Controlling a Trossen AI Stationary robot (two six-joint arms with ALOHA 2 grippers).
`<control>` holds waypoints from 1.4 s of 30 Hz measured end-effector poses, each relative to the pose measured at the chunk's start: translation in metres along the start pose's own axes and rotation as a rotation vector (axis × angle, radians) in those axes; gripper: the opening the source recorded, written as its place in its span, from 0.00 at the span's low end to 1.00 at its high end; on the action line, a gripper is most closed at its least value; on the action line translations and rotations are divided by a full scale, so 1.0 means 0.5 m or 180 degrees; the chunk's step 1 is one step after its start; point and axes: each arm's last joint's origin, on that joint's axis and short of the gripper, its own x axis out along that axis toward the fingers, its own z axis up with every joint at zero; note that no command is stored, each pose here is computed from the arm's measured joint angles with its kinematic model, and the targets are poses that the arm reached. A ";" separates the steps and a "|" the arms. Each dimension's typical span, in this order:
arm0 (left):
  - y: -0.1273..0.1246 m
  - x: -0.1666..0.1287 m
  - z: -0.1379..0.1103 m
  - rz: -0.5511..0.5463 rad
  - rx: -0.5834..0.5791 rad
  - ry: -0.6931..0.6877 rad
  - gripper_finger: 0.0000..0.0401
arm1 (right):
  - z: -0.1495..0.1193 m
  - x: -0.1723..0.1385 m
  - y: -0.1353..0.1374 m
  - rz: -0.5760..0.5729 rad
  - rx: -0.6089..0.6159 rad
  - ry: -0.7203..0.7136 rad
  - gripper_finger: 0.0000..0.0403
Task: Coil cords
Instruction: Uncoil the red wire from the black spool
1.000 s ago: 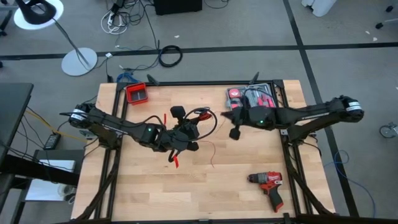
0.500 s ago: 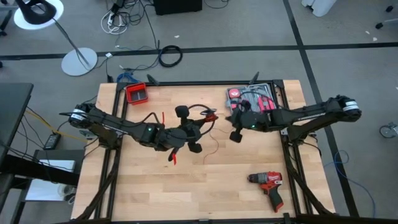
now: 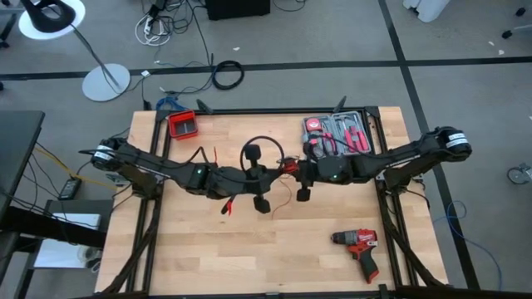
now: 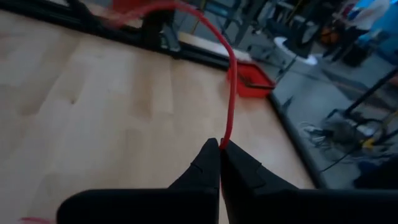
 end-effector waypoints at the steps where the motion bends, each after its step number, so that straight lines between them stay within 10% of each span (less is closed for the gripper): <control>1: -0.002 -0.001 0.001 -0.0042 0.0004 -0.0015 0.00 | 0.004 -0.006 -0.004 -0.0027 -0.0024 -0.0021 0.00; 26: -0.036 -0.006 -0.031 -0.1361 0.0217 0.0134 0.00 | 0.051 -0.086 -0.066 -0.0349 -0.0447 -0.0440 0.00; 42: -0.031 -0.009 -0.060 -0.0997 0.0120 0.0730 0.00 | 0.074 -0.100 -0.034 -0.0051 -0.0320 -0.0823 0.00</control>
